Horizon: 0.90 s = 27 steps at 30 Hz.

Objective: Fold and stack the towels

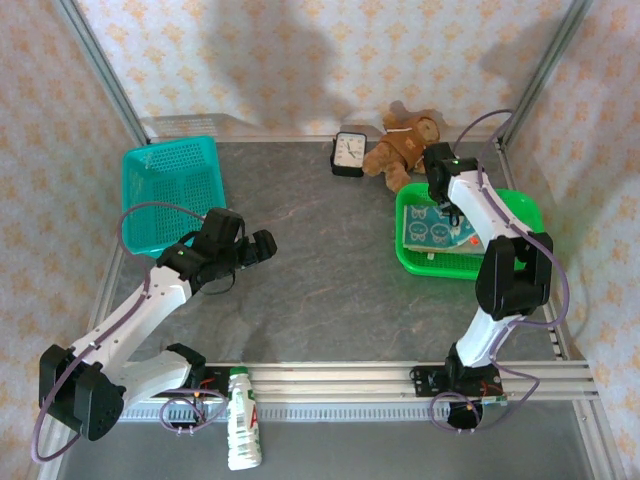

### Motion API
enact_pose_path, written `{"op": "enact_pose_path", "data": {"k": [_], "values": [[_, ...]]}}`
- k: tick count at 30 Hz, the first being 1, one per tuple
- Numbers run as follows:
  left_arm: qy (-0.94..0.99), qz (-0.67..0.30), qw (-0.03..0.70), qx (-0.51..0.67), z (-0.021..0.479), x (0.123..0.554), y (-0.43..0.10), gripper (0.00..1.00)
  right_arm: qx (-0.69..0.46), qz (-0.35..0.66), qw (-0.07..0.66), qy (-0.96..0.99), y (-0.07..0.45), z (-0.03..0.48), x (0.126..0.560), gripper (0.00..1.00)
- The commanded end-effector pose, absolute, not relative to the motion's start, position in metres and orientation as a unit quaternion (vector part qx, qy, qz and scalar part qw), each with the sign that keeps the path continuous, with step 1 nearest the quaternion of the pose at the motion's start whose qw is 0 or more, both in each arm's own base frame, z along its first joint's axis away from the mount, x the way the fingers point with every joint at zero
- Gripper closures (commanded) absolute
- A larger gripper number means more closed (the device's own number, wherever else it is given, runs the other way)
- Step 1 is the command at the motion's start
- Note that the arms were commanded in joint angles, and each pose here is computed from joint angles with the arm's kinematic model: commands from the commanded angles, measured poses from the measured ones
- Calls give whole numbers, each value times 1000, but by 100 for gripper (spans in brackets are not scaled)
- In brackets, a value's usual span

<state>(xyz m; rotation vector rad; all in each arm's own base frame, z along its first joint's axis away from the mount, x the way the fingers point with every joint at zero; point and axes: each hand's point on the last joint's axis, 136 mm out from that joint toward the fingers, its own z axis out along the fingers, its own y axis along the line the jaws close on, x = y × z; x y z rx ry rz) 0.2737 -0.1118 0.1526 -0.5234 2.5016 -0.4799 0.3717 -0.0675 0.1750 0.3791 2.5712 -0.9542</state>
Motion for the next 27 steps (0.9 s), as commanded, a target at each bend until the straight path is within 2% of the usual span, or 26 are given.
{"op": "enact_pose_path", "data": {"k": [1,16,27], "values": [[925,-175,273,-197,151,273,-108,0,161,-345,220,898,-75,207,370,100],[924,-180,270,-204,147,272,-108,0,175,-309,241,903,-69,231,360,100],[924,-181,270,-204,146,272,-108,0,175,-324,248,896,-74,237,355,100]]}}
